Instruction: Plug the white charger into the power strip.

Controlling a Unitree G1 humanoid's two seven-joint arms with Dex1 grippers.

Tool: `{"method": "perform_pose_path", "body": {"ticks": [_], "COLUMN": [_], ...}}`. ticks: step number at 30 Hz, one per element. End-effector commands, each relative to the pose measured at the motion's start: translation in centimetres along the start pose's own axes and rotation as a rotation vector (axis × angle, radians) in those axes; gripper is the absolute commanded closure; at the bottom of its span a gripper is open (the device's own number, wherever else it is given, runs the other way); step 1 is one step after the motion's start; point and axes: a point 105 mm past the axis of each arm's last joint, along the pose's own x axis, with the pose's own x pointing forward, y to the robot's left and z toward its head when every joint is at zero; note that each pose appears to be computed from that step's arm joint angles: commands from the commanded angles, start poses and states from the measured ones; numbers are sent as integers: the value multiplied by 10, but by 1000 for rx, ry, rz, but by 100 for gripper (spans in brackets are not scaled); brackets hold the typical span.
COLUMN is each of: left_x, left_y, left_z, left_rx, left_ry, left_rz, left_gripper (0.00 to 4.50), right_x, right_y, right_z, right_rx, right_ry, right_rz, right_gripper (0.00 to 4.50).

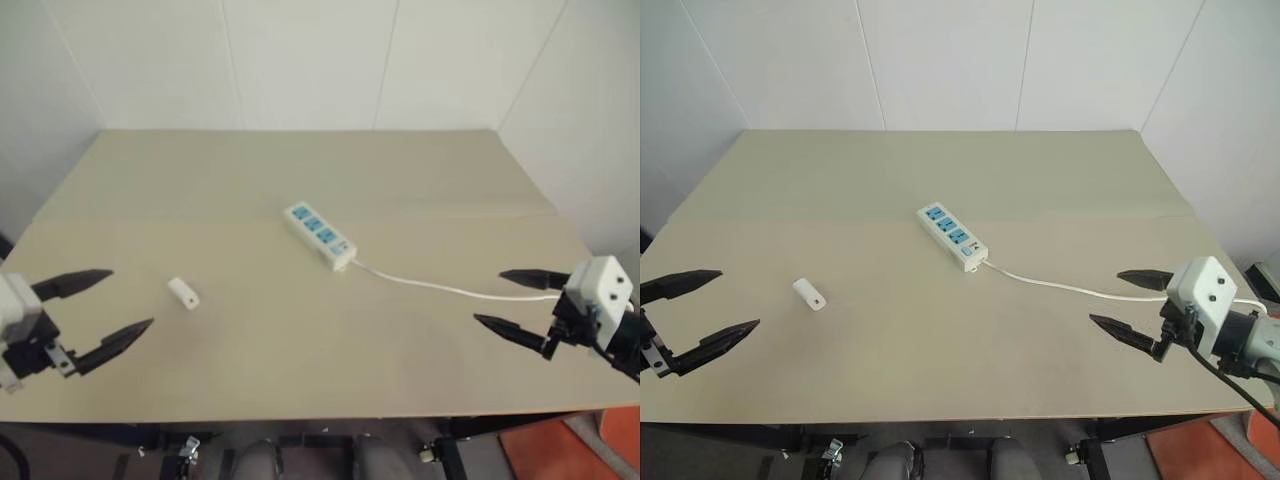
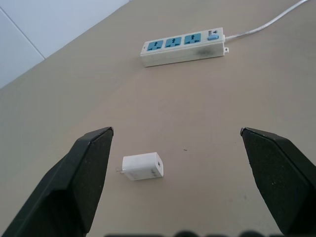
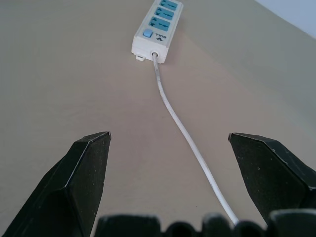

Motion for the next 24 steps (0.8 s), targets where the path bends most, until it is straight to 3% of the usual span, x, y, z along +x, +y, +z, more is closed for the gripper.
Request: {"method": "perform_pose_path", "body": {"ticks": [1,12,16,20,24], "left_x": [1,2,11,21,26], "left_y": [-5,-6,-10,-13,-14], "left_z": [5,6,11,13,15], "left_rx": [19,16,11,3,0], "left_ry": [-14,-26,-69,-101,-121], "left_rz": [-3,-15,-50,-76,-91], "left_gripper": [0,0,0,0,0], "right_x": [-1,9,38,91,137], "right_y": [-3,1,7,13,9], "right_z": [9,11,13,14,7], "right_rx": [-48,-37,-9,34,84], "right_ry": [-24,-49,-108,-152,-86], "right_rz": [-4,15,6,-42,-113], "right_gripper": [1,1,1,1,1]}}
